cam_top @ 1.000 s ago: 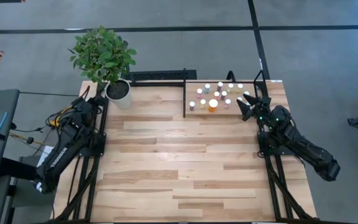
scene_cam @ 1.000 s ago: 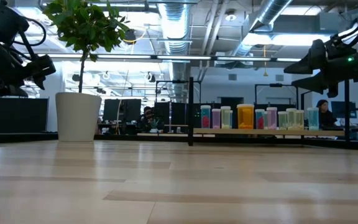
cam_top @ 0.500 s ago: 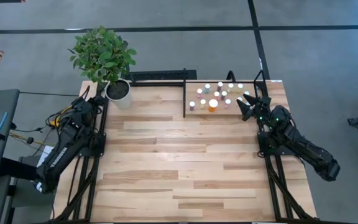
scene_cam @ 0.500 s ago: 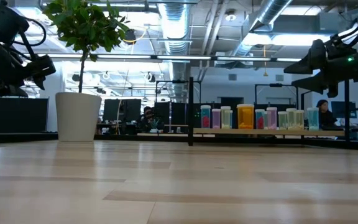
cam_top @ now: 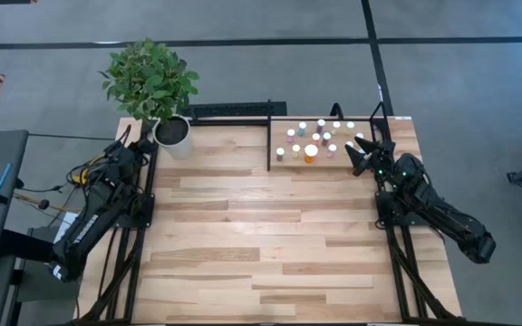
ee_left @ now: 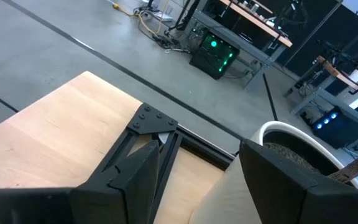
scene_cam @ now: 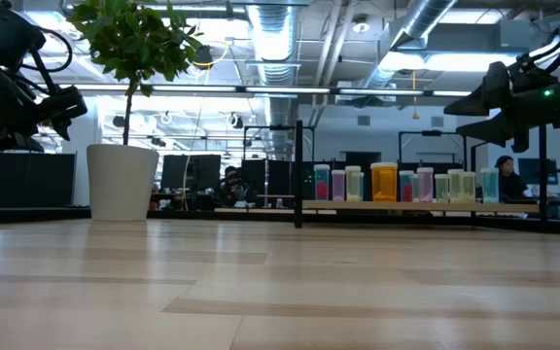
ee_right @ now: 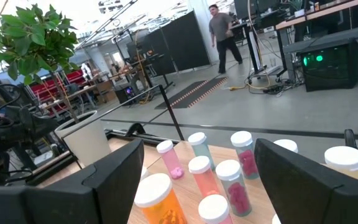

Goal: Pick and place medicine bottles onto shelf by color
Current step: Return to Home Position

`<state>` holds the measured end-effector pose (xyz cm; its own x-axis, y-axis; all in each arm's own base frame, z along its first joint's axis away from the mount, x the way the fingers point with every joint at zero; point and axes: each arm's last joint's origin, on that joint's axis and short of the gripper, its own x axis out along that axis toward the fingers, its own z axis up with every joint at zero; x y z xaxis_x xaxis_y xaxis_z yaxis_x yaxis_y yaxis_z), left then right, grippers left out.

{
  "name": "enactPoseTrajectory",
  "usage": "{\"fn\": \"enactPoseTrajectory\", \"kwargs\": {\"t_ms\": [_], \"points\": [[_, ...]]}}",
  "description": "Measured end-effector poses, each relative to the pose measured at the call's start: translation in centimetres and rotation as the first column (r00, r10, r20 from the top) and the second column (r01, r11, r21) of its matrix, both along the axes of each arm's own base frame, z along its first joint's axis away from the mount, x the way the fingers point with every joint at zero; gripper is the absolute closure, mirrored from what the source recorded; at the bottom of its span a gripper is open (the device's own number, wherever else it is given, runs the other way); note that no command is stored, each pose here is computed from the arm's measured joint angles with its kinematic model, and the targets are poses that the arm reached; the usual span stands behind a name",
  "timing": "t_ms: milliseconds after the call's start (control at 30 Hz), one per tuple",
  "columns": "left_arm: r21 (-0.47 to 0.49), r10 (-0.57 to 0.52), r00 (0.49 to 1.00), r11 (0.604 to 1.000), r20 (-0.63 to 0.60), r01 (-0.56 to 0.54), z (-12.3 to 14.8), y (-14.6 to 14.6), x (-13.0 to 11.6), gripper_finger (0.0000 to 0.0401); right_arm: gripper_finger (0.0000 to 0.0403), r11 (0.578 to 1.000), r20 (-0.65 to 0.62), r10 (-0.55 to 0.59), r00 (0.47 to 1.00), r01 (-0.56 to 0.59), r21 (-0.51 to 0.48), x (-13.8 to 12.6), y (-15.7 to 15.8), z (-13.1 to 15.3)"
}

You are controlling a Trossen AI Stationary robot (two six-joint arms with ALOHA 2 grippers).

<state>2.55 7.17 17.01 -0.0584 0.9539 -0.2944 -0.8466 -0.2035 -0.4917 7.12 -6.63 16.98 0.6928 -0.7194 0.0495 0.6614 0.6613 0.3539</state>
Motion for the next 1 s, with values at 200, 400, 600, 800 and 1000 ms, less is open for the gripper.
{"fn": "enactPoseTrajectory", "kwargs": {"t_ms": [200,400,600,800,1000], "points": [[0.000,0.000,1.000,1.000,0.000,0.000,0.01,0.00,0.00,0.0191,0.0076,1.000,0.000,0.000,1.000,0.000,0.000,0.00,0.00,0.00],[0.000,0.000,1.000,1.000,0.000,0.000,0.01,0.00,0.00,0.0191,0.0076,1.000,0.000,0.000,1.000,0.000,0.000,0.00,0.00,0.00],[-0.001,-0.066,0.998,0.998,0.001,0.066,0.00,-0.17,0.46,0.0191,0.0076,1.000,0.000,-0.001,1.000,0.001,0.000,0.00,0.00,0.00],[-0.008,-0.131,0.991,0.991,0.007,0.131,-0.02,-0.32,0.81,0.0191,0.0076,1.000,0.000,-0.001,1.000,0.001,0.000,0.00,0.00,-0.01],[-0.008,-0.132,0.991,0.991,0.007,0.132,-0.03,-0.33,0.82,0.0191,0.0076,1.000,0.000,-0.001,1.000,0.001,0.000,0.00,0.00,0.00]]}}
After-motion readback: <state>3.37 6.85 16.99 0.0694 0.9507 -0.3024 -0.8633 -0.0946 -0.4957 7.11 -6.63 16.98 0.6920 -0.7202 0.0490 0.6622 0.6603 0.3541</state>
